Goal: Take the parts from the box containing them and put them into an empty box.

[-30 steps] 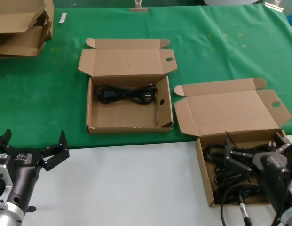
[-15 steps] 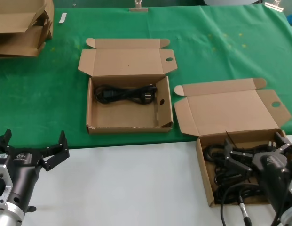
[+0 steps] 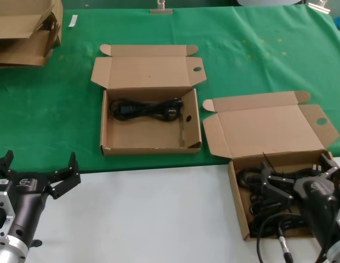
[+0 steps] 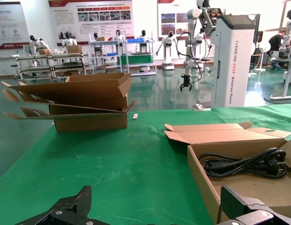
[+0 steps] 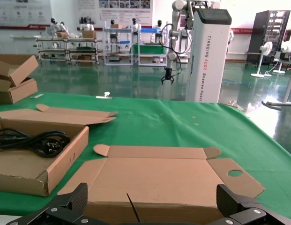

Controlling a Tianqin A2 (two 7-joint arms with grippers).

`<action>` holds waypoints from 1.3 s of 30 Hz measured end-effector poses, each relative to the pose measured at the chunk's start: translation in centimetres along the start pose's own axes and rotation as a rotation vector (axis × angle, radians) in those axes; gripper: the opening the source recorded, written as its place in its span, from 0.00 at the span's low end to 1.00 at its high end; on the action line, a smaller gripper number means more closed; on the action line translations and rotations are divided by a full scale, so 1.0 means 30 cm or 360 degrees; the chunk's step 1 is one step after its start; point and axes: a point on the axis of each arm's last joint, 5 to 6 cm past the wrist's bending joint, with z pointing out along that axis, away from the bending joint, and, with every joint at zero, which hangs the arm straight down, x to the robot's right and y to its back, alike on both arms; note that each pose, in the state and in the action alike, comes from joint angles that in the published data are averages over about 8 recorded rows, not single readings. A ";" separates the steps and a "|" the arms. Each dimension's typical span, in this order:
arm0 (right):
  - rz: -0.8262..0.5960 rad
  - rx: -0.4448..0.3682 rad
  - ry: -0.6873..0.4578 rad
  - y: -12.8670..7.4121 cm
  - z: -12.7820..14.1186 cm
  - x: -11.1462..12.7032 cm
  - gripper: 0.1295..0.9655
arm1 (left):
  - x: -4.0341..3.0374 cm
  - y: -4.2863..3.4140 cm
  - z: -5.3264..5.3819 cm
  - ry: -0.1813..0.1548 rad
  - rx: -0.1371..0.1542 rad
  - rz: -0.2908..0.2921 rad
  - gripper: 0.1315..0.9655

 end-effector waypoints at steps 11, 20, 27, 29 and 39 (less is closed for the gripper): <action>0.0000 0.0000 0.0000 0.000 0.000 0.000 1.00 | 0.000 0.000 0.000 0.0000 0.0000 0.0000 1.00; 0.0000 0.0000 0.0000 0.000 0.000 0.000 1.00 | 0.000 0.000 0.000 0.0000 0.0000 0.0000 1.00; 0.0000 0.0000 0.0000 0.000 0.000 0.000 1.00 | 0.000 0.000 0.000 0.0000 0.0000 0.0000 1.00; 0.0000 0.0000 0.0000 0.000 0.000 0.000 1.00 | 0.000 0.000 0.000 0.0000 0.0000 0.0000 1.00; 0.0000 0.0000 0.0000 0.000 0.000 0.000 1.00 | 0.000 0.000 0.000 0.0000 0.0000 0.0000 1.00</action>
